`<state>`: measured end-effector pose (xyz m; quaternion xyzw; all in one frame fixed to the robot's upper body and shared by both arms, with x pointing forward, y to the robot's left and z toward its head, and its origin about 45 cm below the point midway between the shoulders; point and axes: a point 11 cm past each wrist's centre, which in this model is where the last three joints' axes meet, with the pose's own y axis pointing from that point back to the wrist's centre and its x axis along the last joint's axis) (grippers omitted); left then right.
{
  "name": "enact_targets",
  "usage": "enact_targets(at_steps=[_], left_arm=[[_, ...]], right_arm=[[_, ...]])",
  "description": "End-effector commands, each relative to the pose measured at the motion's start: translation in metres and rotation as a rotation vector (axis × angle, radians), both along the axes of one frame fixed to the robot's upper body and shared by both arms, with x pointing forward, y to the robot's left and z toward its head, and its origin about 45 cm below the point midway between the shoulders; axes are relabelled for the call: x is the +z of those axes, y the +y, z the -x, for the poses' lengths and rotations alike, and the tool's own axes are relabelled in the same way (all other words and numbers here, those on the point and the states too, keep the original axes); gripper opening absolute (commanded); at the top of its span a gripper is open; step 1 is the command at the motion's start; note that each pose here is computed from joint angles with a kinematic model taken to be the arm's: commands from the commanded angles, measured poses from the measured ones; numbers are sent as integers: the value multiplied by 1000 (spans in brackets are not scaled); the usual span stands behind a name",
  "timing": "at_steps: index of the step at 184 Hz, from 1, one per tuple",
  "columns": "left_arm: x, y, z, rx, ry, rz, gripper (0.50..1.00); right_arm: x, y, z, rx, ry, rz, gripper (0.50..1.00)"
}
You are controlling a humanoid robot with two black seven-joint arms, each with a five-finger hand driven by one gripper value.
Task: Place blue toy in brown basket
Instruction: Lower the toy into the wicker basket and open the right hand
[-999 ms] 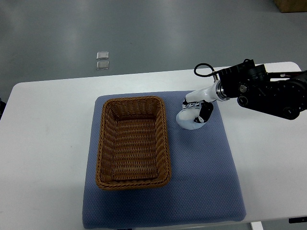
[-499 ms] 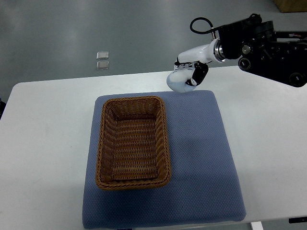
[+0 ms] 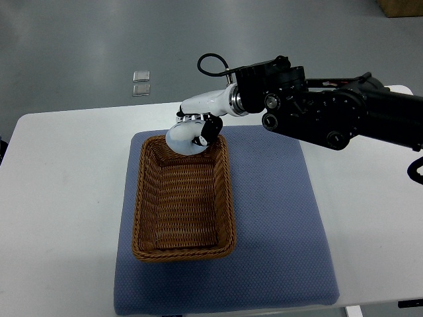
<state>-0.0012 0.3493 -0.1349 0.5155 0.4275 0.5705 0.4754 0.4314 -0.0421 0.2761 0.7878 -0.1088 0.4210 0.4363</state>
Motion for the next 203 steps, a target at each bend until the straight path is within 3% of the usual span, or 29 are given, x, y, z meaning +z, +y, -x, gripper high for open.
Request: enact_targets(at_steps=[1, 45, 73, 88, 103, 109, 166, 203], left_arm=[[0, 0, 0, -1, 0, 0, 1000], [0, 0, 0, 0, 0, 0, 1000], [0, 0, 0, 0, 0, 0, 1000], [0, 0, 0, -1, 0, 0, 1000], [0, 0, 0, -1, 0, 0, 1000], [0, 0, 0, -1, 0, 0, 1000], [0, 0, 0, 0, 0, 0, 1000], [0, 0, 0, 0, 0, 0, 1000]], right_arm=[[-11, 4, 6, 6, 24, -8, 582], [-27, 18, 20, 35, 63, -18, 615], [-32, 23, 24, 38, 67, -35, 799], [-32, 25, 26, 43, 68, -41, 856], [-31, 25, 26, 44, 68, -41, 868], [-32, 25, 26, 45, 71, -40, 899], [-31, 24, 27, 48, 82, -40, 905], [-5, 14, 11, 1, 51, -102, 905]])
